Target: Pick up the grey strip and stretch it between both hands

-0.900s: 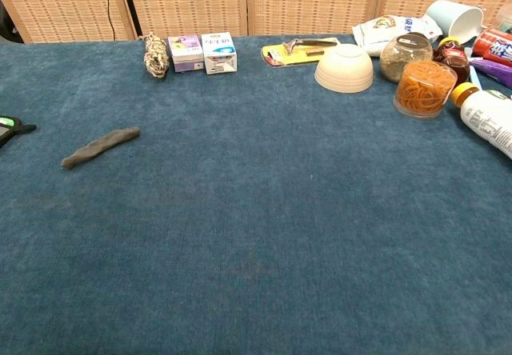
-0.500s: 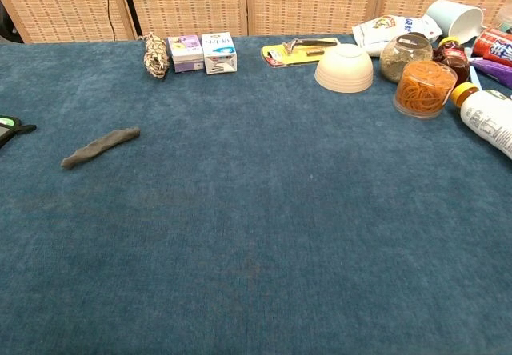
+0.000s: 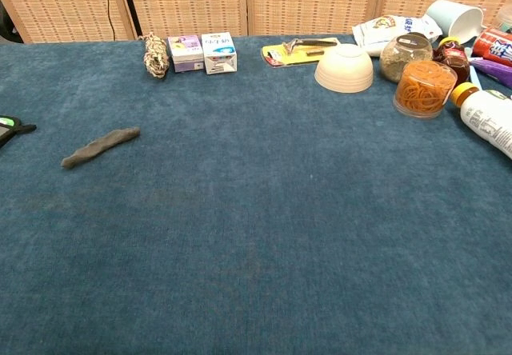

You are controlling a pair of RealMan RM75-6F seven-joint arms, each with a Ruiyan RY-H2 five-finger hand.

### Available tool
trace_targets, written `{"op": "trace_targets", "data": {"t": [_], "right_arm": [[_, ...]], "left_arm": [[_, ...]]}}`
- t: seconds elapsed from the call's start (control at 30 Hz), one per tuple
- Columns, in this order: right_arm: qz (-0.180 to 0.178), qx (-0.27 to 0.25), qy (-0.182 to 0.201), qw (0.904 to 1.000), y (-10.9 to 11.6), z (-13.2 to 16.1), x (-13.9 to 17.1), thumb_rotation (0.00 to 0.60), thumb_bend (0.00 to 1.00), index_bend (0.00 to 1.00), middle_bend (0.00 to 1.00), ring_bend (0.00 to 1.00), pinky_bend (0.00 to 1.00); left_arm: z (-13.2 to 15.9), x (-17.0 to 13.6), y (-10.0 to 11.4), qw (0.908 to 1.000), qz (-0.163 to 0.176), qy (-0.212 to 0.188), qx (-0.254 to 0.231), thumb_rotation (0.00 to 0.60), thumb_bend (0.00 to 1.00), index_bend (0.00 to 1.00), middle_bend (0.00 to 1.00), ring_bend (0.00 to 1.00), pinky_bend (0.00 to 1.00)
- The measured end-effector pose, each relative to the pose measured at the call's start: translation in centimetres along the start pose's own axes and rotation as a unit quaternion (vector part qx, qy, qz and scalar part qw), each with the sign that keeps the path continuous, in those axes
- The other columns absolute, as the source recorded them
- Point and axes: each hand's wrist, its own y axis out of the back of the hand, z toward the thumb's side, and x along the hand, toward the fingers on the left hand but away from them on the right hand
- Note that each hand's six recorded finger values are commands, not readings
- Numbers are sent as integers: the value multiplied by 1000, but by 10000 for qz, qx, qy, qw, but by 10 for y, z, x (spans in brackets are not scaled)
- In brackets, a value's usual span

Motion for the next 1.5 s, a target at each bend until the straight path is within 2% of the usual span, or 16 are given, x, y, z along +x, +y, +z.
{"op": "trace_targets", "data": {"t": [0.23, 0.43, 0.63, 1.0, 1.33, 1.5], "right_arm": [[17, 24, -17, 10000, 0, 0, -1, 600, 392, 252, 176, 98, 0], [62, 52, -58, 10000, -2, 0, -1, 600, 393, 252, 176, 98, 0], [63, 73, -83, 9999, -2, 0, -2, 600, 393, 252, 176, 98, 0], [64, 108, -141, 9998, -1, -2, -2, 600, 392, 252, 176, 98, 0], [100, 138, -170, 9997, -2, -1, -3, 600, 393, 252, 176, 98, 0], [115, 127, -213, 9996, -3, -4, -2, 600, 393, 252, 176, 98, 0]], "left_arm": [[22, 23, -8, 9989, -142, -361, 250, 600, 410, 448, 137, 142, 3], [40, 43, -23, 9961, -337, -651, 494, 600, 409, 449, 137, 142, 4], [53, 57, -37, 9941, -555, -766, 522, 600, 382, 449, 137, 142, 5], [68, 77, -59, 9922, -740, -767, 653, 600, 356, 430, 137, 142, 5], [84, 103, -96, 9915, -905, -627, 688, 600, 355, 432, 141, 150, 8], [94, 109, -108, 9901, -997, -684, 715, 600, 356, 451, 142, 152, 8]]}}
